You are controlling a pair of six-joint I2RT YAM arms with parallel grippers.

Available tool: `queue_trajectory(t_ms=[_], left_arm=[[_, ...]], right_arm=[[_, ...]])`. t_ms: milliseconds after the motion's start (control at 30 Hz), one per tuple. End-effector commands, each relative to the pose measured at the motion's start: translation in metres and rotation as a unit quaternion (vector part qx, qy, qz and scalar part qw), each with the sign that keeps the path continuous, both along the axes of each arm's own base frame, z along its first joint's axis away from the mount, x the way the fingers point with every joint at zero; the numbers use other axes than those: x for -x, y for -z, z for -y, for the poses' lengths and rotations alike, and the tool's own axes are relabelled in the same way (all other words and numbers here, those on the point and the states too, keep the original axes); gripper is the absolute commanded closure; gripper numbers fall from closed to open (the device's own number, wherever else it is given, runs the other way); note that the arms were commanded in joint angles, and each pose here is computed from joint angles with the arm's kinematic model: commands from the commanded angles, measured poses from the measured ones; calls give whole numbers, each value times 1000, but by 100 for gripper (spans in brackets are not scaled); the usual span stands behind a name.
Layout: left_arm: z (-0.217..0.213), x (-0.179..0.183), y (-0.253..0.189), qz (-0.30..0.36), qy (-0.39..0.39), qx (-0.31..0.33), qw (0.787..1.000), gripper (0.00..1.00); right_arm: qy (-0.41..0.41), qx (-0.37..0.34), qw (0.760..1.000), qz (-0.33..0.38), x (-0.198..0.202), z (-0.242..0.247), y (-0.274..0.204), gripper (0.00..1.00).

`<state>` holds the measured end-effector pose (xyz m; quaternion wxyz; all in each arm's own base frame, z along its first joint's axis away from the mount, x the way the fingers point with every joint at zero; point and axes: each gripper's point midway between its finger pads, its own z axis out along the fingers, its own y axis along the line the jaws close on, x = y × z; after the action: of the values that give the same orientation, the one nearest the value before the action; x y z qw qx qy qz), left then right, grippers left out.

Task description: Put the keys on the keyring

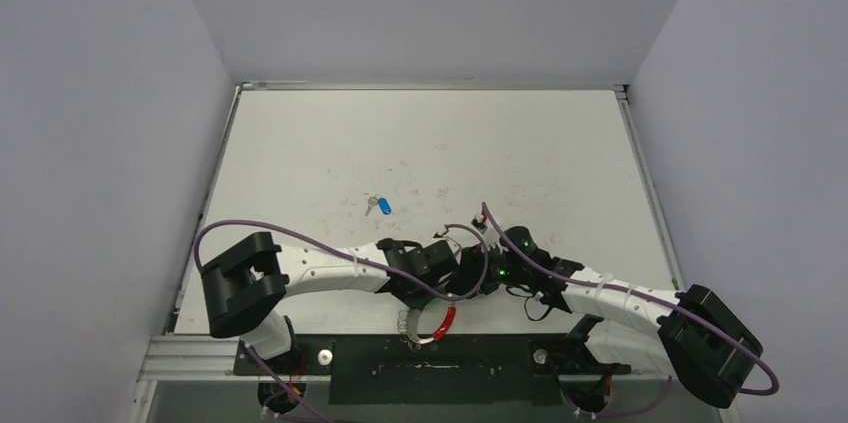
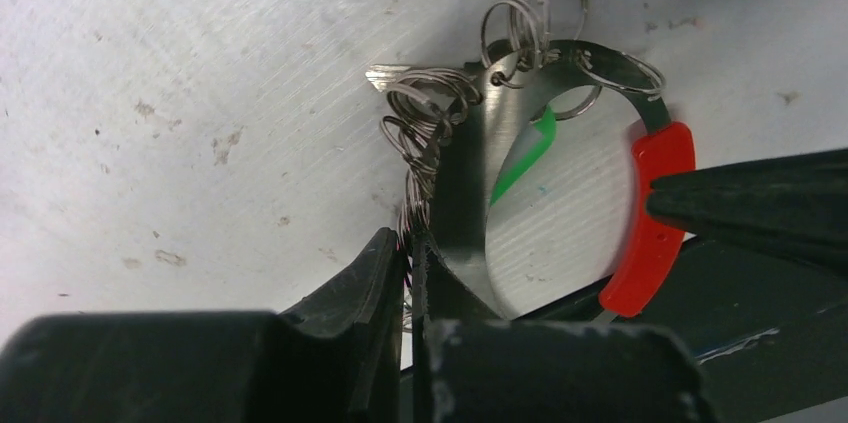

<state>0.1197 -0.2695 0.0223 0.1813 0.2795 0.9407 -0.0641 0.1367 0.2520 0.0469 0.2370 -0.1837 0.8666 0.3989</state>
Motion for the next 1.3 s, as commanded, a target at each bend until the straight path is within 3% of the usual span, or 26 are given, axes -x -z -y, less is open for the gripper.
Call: queue_trajectory(t_ms=[0,267,600,767,833,867,1067,1267], left_arm=[[-20,-51,1,88,71,-133,985,100],[-6,-78,-11,115,102,-139,978,100],[8,-78,-53,156,101,-27,982,100],[4,-77,-62,152,85,7,985,72],[1,-75,-65,140,73,26,987,51],[0,-74,-67,133,66,39,988,47],[-16,-69,-73,113,-2,116,987,44],[-19,-46,-79,69,-69,231,968,43]], right_arm=[[13,-9,1000,24,-12,-1,-6,46],[20,-19,1000,15,-10,3,2,53],[32,-31,997,65,-18,10,-28,50],[30,-24,997,64,-21,11,-24,51],[29,-24,997,64,-24,10,-24,52],[28,-24,997,65,-25,9,-24,52],[8,-26,997,70,-30,0,-28,51],[-32,-3,997,67,-30,-13,-20,54]])
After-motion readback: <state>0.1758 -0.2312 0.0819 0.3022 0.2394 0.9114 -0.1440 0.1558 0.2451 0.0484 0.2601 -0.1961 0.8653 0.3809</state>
